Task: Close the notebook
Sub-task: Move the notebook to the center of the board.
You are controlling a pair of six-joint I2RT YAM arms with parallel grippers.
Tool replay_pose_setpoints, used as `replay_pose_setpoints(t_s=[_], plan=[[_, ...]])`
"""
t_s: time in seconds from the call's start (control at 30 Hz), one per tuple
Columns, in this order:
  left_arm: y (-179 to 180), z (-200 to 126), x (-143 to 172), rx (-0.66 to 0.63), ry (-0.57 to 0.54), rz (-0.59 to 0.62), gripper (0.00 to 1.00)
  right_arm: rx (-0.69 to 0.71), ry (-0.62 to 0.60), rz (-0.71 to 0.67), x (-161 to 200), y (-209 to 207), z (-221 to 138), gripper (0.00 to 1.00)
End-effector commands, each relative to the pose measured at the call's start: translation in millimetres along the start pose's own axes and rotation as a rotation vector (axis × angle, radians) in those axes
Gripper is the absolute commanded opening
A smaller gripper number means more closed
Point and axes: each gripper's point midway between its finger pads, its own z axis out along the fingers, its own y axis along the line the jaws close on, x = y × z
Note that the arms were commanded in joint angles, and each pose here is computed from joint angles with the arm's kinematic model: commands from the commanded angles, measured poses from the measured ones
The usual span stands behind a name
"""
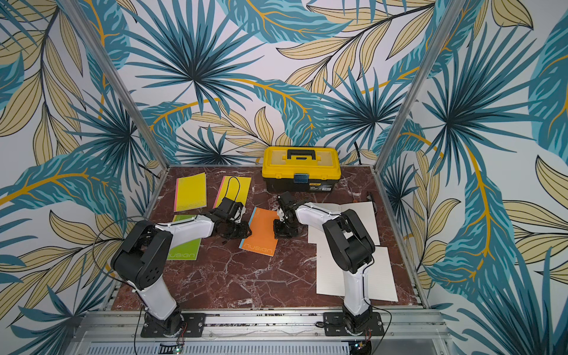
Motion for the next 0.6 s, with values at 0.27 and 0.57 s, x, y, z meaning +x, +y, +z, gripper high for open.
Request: replay_pose_setpoints(t_s=[0.27,0.57], plan=[[20,-14,30,-0.059,-0.003,-0.062,0.39,0.0,0.068,-0.024,23,19,31,0.21],[43,-31,55,-0.144,0.002,-0.116,0.39,-0.025,0.091,-0.068,35,51,44,0.2]])
